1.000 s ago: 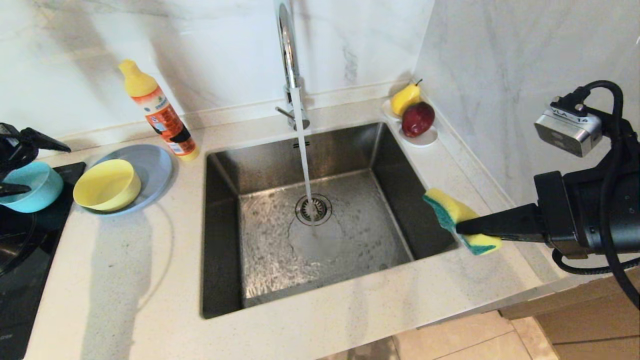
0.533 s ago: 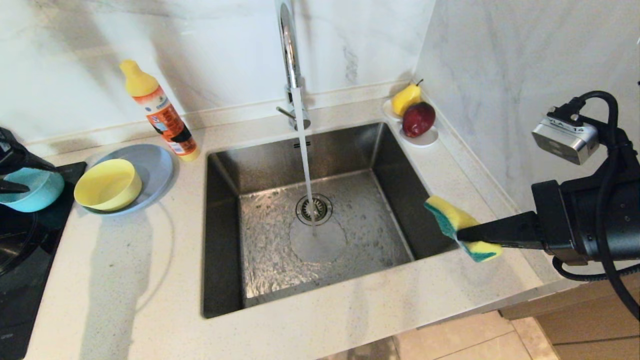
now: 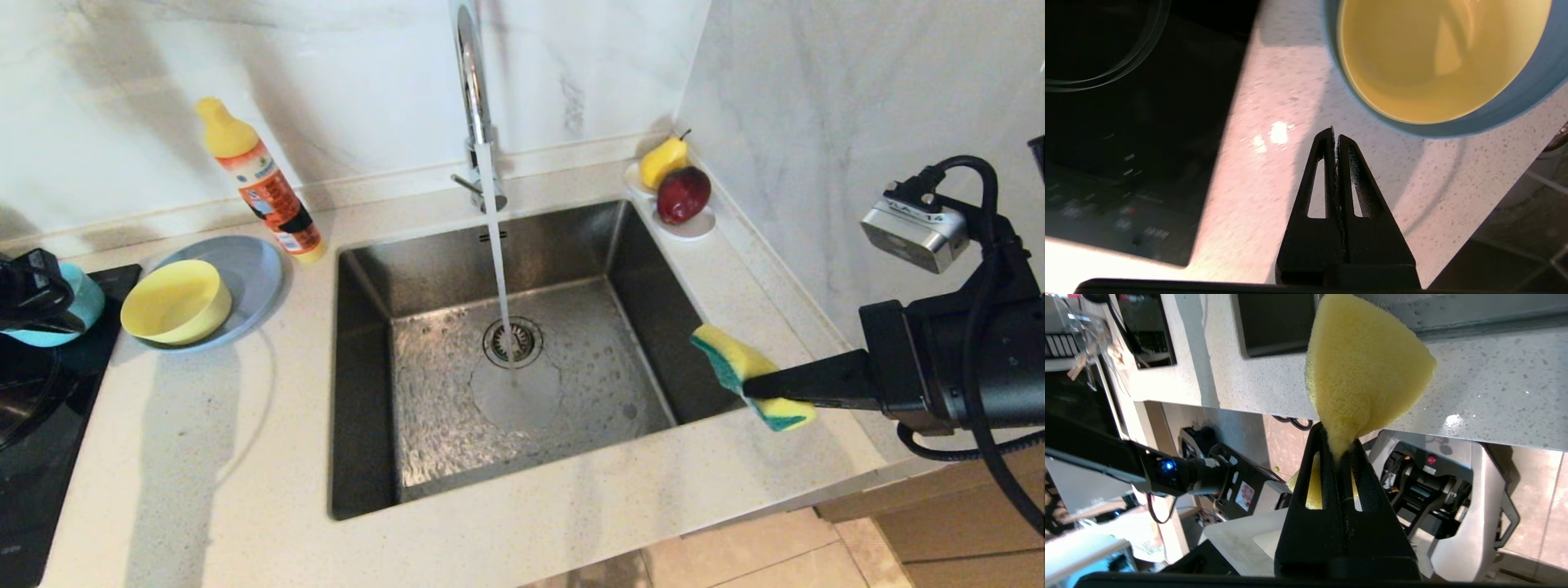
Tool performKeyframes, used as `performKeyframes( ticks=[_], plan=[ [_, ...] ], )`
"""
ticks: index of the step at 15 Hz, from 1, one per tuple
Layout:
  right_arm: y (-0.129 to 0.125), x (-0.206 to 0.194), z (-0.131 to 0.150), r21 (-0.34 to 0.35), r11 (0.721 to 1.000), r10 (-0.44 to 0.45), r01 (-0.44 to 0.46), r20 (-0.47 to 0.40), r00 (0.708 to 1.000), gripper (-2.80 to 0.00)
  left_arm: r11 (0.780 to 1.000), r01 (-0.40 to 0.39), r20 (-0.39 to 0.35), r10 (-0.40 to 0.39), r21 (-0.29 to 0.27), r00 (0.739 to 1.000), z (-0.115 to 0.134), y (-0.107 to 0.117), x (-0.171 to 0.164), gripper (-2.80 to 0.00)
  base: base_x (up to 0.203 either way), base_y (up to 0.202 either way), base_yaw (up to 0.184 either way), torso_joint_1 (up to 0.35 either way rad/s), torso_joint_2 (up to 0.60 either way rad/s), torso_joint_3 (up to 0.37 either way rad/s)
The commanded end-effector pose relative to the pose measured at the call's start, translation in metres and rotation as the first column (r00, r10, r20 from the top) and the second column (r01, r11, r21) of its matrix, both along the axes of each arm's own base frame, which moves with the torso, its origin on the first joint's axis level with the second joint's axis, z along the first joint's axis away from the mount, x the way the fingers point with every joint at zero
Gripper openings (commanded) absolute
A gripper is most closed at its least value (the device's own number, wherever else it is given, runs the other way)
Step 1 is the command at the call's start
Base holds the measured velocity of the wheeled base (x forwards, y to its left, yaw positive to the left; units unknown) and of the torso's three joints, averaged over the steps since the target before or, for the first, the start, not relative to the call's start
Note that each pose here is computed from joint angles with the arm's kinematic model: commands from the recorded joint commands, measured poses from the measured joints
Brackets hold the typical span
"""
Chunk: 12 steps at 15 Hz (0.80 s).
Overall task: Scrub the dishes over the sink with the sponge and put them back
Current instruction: Wash the bowl
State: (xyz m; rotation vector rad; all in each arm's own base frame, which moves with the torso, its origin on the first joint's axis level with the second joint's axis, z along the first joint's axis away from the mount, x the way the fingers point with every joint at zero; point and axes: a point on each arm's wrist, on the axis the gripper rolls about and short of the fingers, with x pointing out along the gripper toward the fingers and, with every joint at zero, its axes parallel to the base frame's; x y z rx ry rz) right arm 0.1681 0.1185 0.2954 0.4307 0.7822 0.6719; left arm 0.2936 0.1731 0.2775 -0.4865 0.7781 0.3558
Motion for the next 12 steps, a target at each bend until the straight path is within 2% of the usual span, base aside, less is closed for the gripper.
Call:
performKeyframes(
  ticks=[1, 2, 5, 12],
  plan=[
    [0.001, 0.001, -0.001, -0.006, 1.0, 0.005, -0.005, -0.004, 1.0, -2.8, 1.0, 0.022, -0.023, -0.022, -0.022, 1.0, -0.012, -0.002, 0.013, -2.8, 0.0, 0.0, 0.0, 0.0, 0.0, 0.0],
    [0.001, 0.001, -0.001, -0.005, 1.0, 0.005, -0.005, -0.003, 1.0, -2.8, 1.0, 0.022, -0.014, -0.023, -0.018, 1.0, -0.012, -0.002, 0.015, 0.0, 0.0, 0.0, 0.0, 0.0, 0.0, 0.0],
    [0.0, 0.003, -0.002, -0.007, 1.0, -0.002, 0.002, -0.007, 1.0, -2.8, 1.0, -0.018, 0.028, 0.018, -0.025, 0.999, -0.01, 0.001, 0.019, 0.0, 0.0, 0.0, 0.0, 0.0, 0.0, 0.0],
    [-0.002, 0.001, -0.002, -0.006, 1.0, -0.008, 0.008, -0.005, 1.0, -2.8, 0.998, -0.025, 0.0, 0.025, -0.049, 1.0, -0.021, 0.005, 0.026, 0.0, 0.0, 0.0, 0.0, 0.0, 0.0, 0.0]
  ],
)
